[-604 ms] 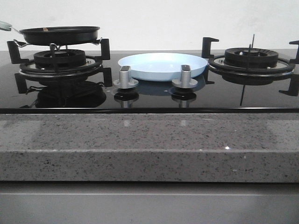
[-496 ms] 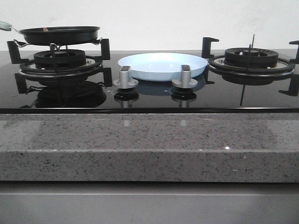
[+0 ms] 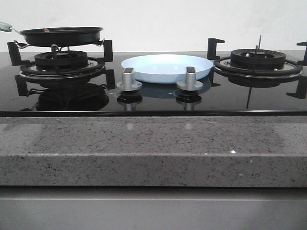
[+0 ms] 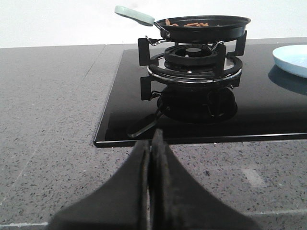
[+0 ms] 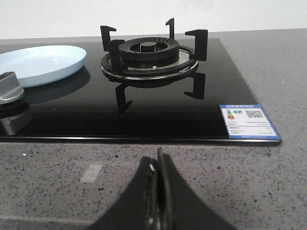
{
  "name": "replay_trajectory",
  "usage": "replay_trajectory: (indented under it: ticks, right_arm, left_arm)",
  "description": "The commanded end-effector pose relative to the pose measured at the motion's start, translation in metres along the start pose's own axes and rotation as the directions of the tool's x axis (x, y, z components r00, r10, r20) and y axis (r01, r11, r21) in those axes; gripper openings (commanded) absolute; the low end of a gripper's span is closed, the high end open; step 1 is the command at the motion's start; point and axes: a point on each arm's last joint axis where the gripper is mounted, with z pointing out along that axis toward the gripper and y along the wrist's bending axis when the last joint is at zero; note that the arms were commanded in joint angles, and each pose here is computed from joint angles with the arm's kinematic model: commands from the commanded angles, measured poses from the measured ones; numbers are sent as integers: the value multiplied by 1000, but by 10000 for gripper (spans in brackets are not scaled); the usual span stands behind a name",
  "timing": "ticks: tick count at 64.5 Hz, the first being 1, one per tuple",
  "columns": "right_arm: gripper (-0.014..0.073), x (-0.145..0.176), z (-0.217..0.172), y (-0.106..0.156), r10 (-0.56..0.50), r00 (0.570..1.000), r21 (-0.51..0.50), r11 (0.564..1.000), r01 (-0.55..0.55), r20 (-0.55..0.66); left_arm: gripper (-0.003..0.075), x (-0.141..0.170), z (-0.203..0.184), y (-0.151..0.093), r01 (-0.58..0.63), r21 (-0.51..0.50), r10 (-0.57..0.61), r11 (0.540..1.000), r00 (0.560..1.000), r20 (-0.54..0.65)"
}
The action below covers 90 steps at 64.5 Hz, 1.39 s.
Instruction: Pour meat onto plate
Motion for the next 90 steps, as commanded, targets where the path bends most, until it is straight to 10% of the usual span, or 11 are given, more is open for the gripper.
replay_trajectory:
  ticks: [1,61,90]
  right_arm:
    - [-60,-10,-2,0,-15,994,10,1000,14,104]
    - [-60,-13,-3,0,-16,994,9,1000,15,108]
    - [-60,-135,-4,14,-56,996,-4,998,57,73]
  left_arm:
    - [-20,-6,-1,0,13,-2,-12,1000,996,92]
    - [-20,-19,-3,1,94,7,-93,996,976,196]
    - [-20,-151,5,1,55,23,-57,998,992,112]
